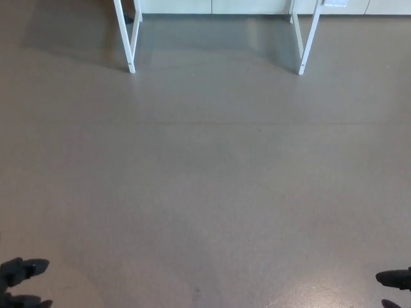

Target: The robot walk towards a table in front and then pushes a layer of a file tray back to its original position using its right hand

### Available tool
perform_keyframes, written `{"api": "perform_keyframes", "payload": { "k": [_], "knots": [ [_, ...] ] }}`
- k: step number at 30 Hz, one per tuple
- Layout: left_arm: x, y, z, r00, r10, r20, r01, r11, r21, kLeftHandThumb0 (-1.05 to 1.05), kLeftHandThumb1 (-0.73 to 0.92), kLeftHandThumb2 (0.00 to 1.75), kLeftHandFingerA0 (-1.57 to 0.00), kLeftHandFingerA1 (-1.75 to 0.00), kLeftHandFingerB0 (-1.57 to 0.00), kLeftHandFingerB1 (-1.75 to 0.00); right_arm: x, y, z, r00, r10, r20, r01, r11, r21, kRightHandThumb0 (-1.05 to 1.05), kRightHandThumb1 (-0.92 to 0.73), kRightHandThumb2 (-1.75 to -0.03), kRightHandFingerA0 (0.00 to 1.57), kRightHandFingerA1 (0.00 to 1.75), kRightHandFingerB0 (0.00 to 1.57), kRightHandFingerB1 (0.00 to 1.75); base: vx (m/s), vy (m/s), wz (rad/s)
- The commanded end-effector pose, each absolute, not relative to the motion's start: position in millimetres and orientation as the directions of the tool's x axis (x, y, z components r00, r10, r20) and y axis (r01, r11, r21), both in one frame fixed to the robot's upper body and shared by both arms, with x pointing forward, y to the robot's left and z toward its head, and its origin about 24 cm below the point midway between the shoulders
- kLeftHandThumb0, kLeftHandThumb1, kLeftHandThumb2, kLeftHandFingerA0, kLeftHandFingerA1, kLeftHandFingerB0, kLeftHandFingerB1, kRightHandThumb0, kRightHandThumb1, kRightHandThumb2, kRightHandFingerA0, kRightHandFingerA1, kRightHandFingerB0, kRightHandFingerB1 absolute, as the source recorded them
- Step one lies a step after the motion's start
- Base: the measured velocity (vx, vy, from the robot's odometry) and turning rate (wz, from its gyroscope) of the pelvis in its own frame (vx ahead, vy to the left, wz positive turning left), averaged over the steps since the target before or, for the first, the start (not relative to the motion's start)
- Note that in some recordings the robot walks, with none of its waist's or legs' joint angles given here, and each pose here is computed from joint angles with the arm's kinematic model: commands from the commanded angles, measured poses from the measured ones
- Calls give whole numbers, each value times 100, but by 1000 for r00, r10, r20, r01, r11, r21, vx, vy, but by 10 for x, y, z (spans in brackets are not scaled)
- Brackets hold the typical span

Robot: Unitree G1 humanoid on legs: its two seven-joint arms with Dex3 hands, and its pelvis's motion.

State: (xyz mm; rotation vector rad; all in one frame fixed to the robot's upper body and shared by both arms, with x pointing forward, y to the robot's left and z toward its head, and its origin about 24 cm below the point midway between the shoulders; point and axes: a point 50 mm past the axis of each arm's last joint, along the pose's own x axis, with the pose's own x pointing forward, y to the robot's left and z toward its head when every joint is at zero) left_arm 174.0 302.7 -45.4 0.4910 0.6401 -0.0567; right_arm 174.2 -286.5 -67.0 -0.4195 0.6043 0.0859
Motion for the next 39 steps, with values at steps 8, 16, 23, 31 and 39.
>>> {"api": "perform_keyframes", "payload": {
  "k": [8,16,23,31,39],
  "knots": [
    [1655,3043,-493,776,113,-620,190,896,402,-33,68,66,-20,-39,-18,-35,1618,-2891,-693,837,-43,-546,-182,919,-351,-51,-56,-88,54,66,35,54,0,0,0],
    [1541,3024,-523,760,108,-641,230,878,420,-36,68,67,-21,-39,-20,-35,1479,-2914,-756,822,-48,-567,-182,922,-341,-52,-56,-88,56,67,35,53,60,9,-4],
    [1552,3009,-514,764,112,-635,236,867,438,-34,68,66,-23,-39,-22,-35,1491,-2921,-757,822,-50,-567,-188,916,-353,-50,-56,-89,54,67,34,53,130,-248,23],
    [1593,3016,-499,768,106,-631,230,875,426,-34,68,66,-23,-39,-22,-35,1541,-2918,-736,829,-39,-559,-192,917,-349,-52,-56,-88,56,68,35,54,213,-169,1],
    [1616,3026,-496,769,98,-631,237,874,425,-34,68,68,-21,-38,-21,-35,1556,-2917,-731,827,-36,-561,-191,920,-341,-51,-56,-88,57,68,35,53,287,227,-12]
  ]
}}
